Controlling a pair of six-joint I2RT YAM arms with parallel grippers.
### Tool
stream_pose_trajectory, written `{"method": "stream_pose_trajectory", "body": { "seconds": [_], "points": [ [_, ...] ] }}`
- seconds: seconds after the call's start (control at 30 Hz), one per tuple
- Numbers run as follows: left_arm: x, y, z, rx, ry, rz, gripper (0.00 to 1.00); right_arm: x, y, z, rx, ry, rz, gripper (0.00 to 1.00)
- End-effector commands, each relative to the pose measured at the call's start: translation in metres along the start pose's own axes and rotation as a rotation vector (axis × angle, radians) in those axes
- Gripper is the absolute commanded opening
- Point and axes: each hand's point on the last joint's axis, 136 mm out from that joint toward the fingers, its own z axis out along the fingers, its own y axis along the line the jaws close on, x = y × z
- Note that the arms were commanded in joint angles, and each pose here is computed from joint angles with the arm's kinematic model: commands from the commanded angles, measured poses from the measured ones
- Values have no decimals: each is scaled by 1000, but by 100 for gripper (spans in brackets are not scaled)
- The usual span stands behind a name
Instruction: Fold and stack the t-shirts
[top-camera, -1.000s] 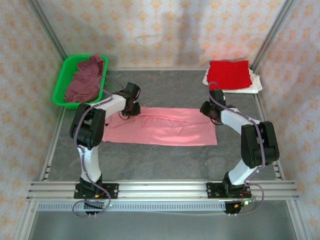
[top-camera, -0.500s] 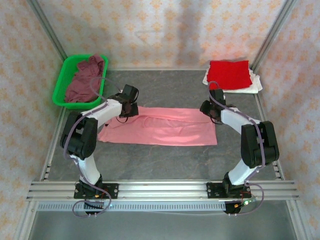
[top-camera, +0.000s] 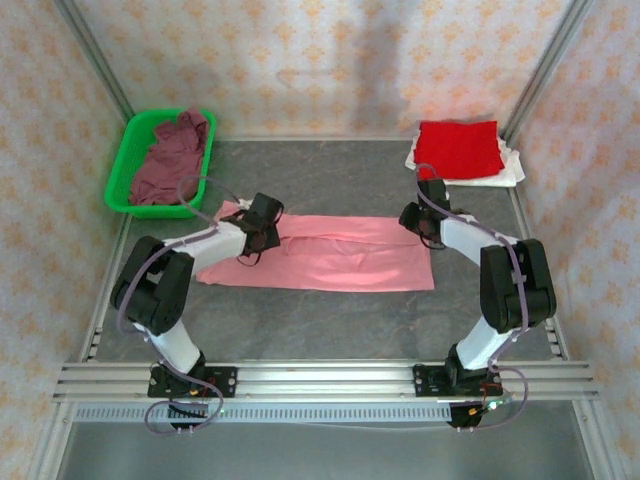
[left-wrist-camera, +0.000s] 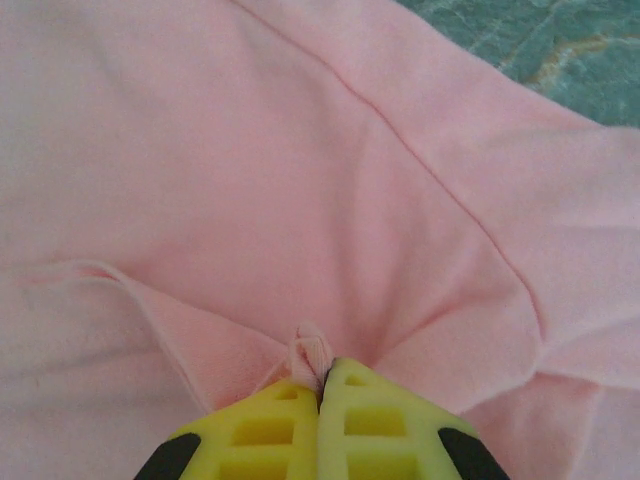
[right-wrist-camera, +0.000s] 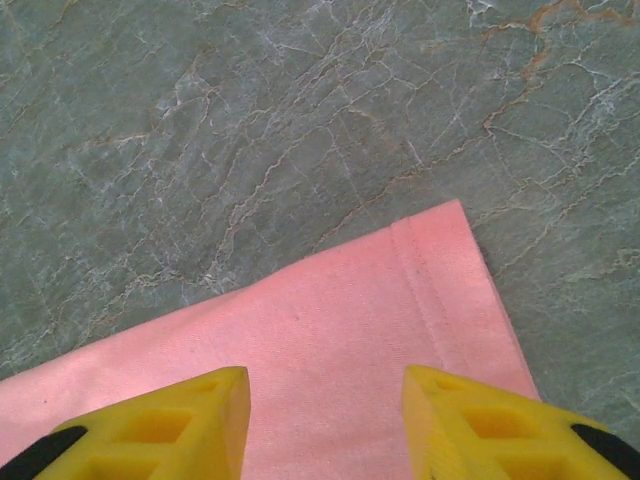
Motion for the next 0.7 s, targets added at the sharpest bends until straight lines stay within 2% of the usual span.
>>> {"method": "stream_pose_trajectory", "body": {
  "seconds": [0.0,0.07,0.17,0.37,0.53,0.57,0.63,0.67],
  "points": [
    [-10,2,-12,-28,-138,-104,7,-8,7,3,-12,-16,-20,44],
    [-5,2,-17,-38,-166,-115,11,-6,6,5,-10,-12,-22,44],
    [3,3,-28,-65,-225,-121,28,-6,6,8,-6,-8,-29,45],
    [8,1,-45,-9,-293,-154,27,-4,6,11,-6,-4,-31,45],
    [-15,10,-78,-2,-381,-152,30,-5,5,9,-5,-5,-37,45],
    [-22,8,-86,15,-403,-145,31,-5,5,9,-4,-6,-37,45],
    [-36,5,-96,51,-412,-123,47,-6,5,7,-4,-9,-38,45],
    [-39,8,-94,56,-373,-133,48,-6,5,7,-4,-11,-38,45]
  ]
}}
